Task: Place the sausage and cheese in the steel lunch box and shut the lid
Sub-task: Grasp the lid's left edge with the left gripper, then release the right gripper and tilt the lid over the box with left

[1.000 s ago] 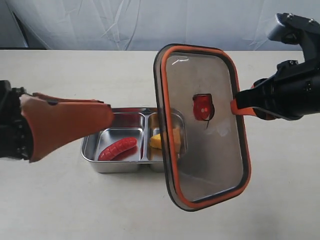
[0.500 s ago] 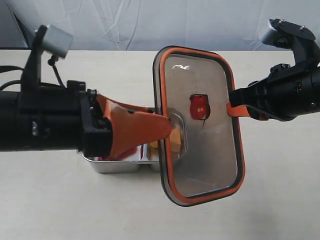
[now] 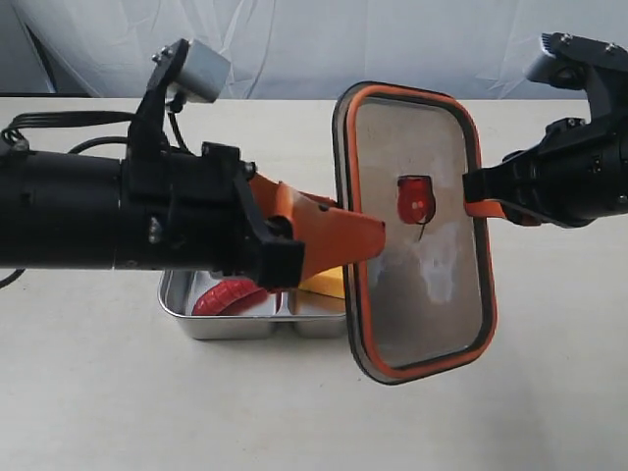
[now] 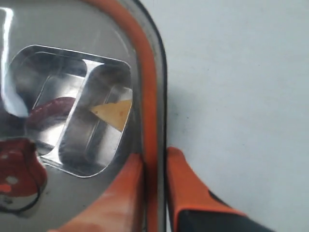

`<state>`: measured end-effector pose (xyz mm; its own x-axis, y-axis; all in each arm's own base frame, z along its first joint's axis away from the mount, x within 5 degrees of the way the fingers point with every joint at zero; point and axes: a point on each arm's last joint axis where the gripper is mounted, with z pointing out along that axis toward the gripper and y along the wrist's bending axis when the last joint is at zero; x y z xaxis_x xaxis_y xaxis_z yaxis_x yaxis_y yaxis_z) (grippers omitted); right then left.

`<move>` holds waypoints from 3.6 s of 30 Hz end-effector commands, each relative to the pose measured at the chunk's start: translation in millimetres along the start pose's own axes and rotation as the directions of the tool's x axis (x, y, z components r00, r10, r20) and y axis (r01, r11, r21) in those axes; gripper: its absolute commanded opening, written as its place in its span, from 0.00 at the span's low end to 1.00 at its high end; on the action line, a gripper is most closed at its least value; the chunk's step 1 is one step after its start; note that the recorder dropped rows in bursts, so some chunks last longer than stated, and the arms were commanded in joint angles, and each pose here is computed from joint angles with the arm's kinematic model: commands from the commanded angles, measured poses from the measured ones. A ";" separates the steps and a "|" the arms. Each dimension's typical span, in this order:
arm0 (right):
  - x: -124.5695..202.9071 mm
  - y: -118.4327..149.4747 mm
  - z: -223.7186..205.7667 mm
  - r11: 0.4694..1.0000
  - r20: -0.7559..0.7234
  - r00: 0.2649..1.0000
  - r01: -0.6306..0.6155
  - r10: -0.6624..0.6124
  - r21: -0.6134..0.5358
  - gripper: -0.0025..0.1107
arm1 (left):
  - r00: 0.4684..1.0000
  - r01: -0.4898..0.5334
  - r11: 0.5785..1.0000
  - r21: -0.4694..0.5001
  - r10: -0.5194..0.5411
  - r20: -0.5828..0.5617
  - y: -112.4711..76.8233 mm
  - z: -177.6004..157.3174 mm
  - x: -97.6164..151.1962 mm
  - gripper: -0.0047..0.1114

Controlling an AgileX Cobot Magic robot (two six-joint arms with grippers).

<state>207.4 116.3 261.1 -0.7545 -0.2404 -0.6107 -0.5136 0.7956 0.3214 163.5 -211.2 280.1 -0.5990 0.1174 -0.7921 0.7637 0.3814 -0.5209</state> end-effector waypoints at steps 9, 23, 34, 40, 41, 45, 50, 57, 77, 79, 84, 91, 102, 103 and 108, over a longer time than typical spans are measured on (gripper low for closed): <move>1.2 11.5 -1.3 0.995 -0.015 1.000 -0.022 0.020 -0.096 0.02 | 1.000 -0.003 0.991 -0.133 0.006 0.019 12.9 3.3 -2.3 0.46; -2.4 6.9 -1.0 0.999 0.026 1.000 0.000 0.002 -0.045 0.02 | 0.990 -0.106 0.993 0.043 0.101 0.098 -24.2 -17.2 -26.2 0.56; -2.7 6.6 -1.0 0.999 0.030 1.000 0.000 0.002 -0.043 0.02 | 0.992 -0.109 0.984 -0.144 0.117 0.051 -16.4 -31.6 -25.2 0.56; -3.1 9.1 -5.3 0.999 0.044 0.999 -0.003 0.006 -0.053 0.02 | 0.995 -0.055 0.979 -0.197 0.071 0.073 -11.5 -32.5 -26.8 0.56; -3.5 9.8 -6.5 0.998 0.050 0.999 -0.005 0.008 -0.056 0.02 | 0.995 -0.051 0.978 -0.201 0.067 0.077 -11.1 -32.6 -27.1 0.56; -3.4 12.3 -9.9 0.998 0.058 0.998 -0.007 0.011 -0.070 0.02 | 0.995 -0.024 0.981 -0.195 0.043 0.091 -11.5 -32.6 -27.9 0.56; -3.5 17.0 -10.3 0.993 0.060 0.998 0.009 -0.002 -0.120 0.02 | 0.996 -0.018 0.980 -0.198 0.034 0.080 -8.9 -29.4 -26.6 0.56; -3.7 21.0 -10.9 0.986 0.066 0.998 0.032 -0.021 -0.163 0.02 | 0.999 0.029 0.976 -0.214 -0.022 0.035 4.0 -13.3 -19.5 0.55; -5.8 15.5 -10.3 0.992 0.093 0.993 0.085 -0.076 -0.098 0.44 | 0.967 -0.167 0.877 -0.451 0.235 0.098 17.5 -28.7 -35.4 0.04; -7.0 14.0 -10.3 0.993 0.104 0.992 0.085 -0.076 -0.080 0.44 | 0.958 -0.195 0.860 -0.471 0.270 0.097 17.9 -30.8 -37.2 0.04; -6.1 11.7 -10.0 0.995 0.092 0.993 0.079 -0.074 -0.055 0.44 | 0.891 -0.395 0.771 -0.499 0.454 -0.005 18.9 -32.2 -38.4 0.04; -4.8 10.4 -12.1 0.996 0.082 0.994 0.080 -0.077 -0.033 0.44 | 0.647 -0.732 0.510 -0.452 0.729 -0.224 20.1 -32.0 -37.6 0.04; -3.7 14.3 -29.3 0.993 0.123 0.986 0.114 -0.114 0.002 0.44 | 0.337 -0.940 0.250 -0.232 0.794 -0.507 31.2 -33.9 -20.8 0.04; -3.4 14.0 -30.5 0.993 0.122 0.986 0.116 -0.116 0.010 0.44 | 0.328 -0.943 0.237 -0.235 0.786 -0.524 33.6 -34.8 -19.2 0.04; -1.9 14.7 -34.8 0.994 0.122 0.986 0.111 -0.112 0.020 0.44 | 0.329 -0.940 0.156 -0.304 0.650 -0.685 55.2 -45.4 -13.3 0.04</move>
<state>188.7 110.9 289.2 -0.6422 -0.2633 -0.7199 -0.5892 0.7704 0.2438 196.2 -159.5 281.1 0.2252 0.8767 -0.4251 0.6592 0.1841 0.7290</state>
